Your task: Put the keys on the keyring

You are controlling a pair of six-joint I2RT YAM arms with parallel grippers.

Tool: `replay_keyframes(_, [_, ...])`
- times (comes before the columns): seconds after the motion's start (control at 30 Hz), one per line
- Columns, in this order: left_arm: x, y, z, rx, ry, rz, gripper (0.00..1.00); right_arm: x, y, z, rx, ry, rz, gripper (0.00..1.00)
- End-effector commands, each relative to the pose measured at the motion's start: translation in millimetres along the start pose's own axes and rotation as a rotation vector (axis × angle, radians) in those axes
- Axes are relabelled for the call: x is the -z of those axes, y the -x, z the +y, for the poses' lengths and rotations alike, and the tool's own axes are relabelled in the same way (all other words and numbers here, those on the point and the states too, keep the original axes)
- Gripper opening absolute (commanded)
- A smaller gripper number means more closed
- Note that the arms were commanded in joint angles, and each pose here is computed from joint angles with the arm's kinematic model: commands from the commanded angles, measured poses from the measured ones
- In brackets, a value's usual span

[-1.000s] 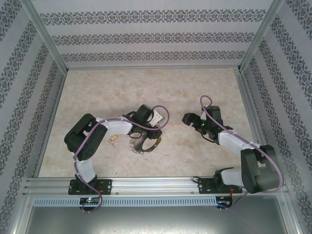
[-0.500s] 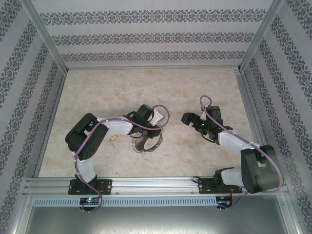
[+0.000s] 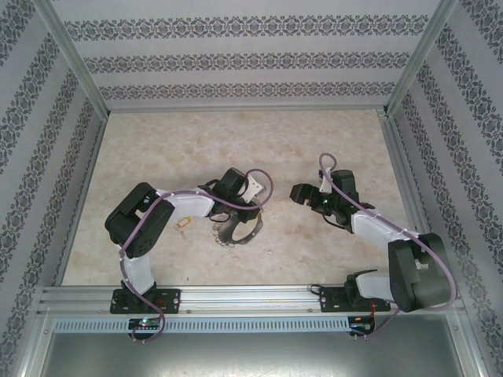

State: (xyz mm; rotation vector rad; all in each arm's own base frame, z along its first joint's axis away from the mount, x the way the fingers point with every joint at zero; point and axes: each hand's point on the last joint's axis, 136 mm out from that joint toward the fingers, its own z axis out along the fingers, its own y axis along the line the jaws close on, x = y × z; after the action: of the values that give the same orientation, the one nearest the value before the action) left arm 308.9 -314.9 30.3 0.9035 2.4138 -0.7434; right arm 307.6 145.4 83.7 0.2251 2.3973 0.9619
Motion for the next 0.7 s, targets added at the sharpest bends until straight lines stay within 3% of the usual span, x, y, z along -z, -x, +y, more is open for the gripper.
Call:
replay_keyframes(0.0, [6,24,-7,-0.041,0.008,-0.075,0.00,1,-8,47,0.148,0.149,0.041,0.78])
replay_keyframes(0.4, [2,56,13,-0.041,0.103,-0.145,0.00,-5,-52,89,0.270,0.157,0.086,0.77])
replay_keyframes(0.67, [9,83,58,0.038,0.196,-0.200,0.00,-27,-77,116,0.338,0.153,0.148,0.76])
